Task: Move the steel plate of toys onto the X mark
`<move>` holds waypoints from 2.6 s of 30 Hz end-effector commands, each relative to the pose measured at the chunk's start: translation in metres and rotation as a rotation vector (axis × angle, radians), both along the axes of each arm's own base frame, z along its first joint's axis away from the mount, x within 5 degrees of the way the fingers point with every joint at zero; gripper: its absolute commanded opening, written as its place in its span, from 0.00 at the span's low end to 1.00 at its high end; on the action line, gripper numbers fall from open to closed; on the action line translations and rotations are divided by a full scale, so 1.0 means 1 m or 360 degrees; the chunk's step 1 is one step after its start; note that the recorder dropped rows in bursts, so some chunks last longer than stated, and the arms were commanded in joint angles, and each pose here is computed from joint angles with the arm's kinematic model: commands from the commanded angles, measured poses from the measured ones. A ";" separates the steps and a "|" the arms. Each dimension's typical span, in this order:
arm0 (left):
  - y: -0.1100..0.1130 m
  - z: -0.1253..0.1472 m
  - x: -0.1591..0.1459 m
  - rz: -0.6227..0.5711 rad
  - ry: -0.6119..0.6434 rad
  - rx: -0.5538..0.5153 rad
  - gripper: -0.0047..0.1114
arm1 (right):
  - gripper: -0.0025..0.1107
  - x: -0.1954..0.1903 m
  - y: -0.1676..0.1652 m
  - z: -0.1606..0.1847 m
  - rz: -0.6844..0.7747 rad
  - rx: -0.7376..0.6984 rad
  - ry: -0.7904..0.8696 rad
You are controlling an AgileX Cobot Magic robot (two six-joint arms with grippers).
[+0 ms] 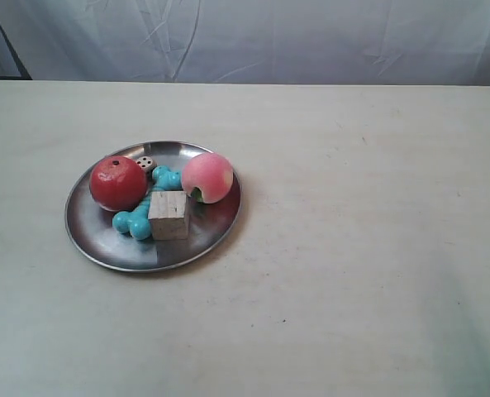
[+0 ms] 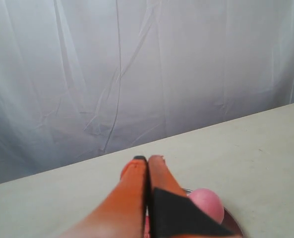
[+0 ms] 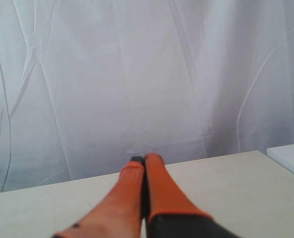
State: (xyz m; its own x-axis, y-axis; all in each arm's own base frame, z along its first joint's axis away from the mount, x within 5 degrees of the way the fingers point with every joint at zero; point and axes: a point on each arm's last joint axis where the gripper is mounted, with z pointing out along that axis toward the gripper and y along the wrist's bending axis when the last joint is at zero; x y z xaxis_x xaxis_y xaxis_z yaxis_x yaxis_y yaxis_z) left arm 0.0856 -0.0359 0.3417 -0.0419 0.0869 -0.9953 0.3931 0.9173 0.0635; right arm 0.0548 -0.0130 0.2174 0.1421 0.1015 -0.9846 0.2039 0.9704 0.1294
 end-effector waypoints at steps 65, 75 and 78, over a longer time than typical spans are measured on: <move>0.037 -0.119 -0.031 0.0590 -0.0389 -0.0222 0.04 | 0.02 0.000 0.000 -0.001 -0.0003 -0.0002 0.0000; 0.035 -0.119 -0.031 0.0538 -0.0385 -0.0229 0.04 | 0.02 0.000 0.000 -0.001 -0.0003 -0.0002 0.0000; 0.035 -0.119 -0.031 0.0538 -0.0385 -0.0229 0.04 | 0.02 -0.001 0.000 -0.001 -0.0005 -0.0003 -0.0003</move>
State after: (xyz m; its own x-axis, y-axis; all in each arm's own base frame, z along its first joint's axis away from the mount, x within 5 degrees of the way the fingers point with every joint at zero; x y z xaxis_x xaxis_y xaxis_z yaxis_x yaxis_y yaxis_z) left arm 0.0552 -0.0002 0.2240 0.1894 -0.0345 -0.9813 0.0527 0.9983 -0.0249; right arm 0.0547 -0.0128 0.2172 0.1407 0.1018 -0.9848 0.2023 0.9708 0.1293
